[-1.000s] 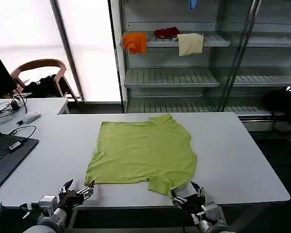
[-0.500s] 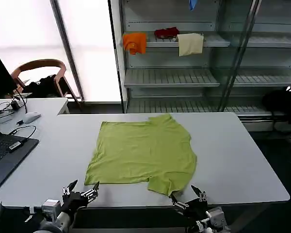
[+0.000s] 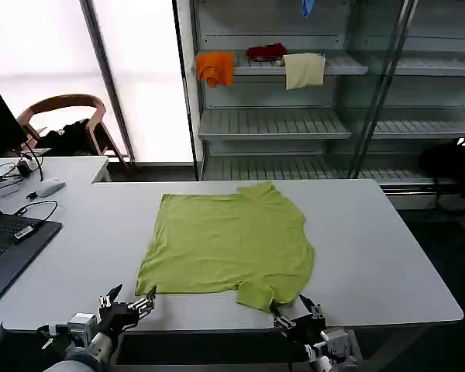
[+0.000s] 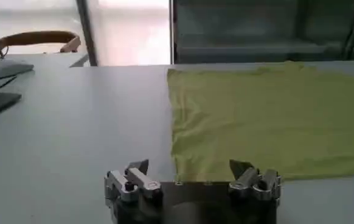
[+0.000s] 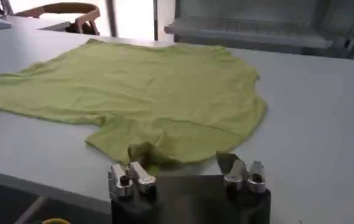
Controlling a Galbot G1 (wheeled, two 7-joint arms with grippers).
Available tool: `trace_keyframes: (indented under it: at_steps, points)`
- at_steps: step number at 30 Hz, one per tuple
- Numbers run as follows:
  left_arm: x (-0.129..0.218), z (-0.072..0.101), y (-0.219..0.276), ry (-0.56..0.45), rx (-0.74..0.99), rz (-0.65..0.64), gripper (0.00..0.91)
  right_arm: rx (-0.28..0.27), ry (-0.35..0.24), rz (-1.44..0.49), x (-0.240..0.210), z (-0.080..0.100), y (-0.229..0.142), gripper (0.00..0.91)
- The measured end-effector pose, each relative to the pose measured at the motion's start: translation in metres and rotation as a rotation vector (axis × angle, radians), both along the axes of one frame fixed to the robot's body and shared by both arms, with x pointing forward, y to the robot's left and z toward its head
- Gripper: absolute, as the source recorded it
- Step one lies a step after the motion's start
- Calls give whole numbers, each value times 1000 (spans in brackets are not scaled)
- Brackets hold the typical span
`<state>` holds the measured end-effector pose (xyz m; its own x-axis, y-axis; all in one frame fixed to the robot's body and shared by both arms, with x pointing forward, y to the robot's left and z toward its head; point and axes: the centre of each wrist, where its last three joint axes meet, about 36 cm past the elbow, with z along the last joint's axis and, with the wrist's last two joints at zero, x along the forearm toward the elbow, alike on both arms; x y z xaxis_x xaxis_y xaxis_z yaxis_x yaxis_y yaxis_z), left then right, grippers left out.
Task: Fold and organize the clothes.
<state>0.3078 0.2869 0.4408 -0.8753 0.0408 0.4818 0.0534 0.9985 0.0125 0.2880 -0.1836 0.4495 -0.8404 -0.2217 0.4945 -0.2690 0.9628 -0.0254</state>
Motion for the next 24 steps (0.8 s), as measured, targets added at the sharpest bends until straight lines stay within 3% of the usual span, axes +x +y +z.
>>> trace_keyframes:
  at_steps: [2, 4, 5, 8, 9, 11, 12, 24]
  points:
    - [2, -4, 1, 4, -1, 2, 856, 0, -2, -5, 2, -2, 2, 232]
    - [4, -7, 1, 6, -1, 6, 756, -2, -5, -8, 4, -3, 3, 181]
    - [5, -8, 1, 7, -2, 6, 595, -3, -6, -9, 5, -4, 3, 151]
    - [7, -12, 1, 13, -4, 8, 453, -6, -7, -12, 7, -5, 3, 91]
    - [7, -14, 1, 15, -5, 7, 252, -6, -7, -13, 7, -6, 3, 60]
    - [7, -16, 2, 15, -3, 6, 10, -5, -7, -13, 8, -7, 4, 30]
    - [7, -17, 2, 16, -2, 5, 10, -4, -7, -13, 8, -8, 4, 0]
    - [2, -23, -3, -3, 1, -31, 0, -8, -23, -8, 7, -8, 6, 0]
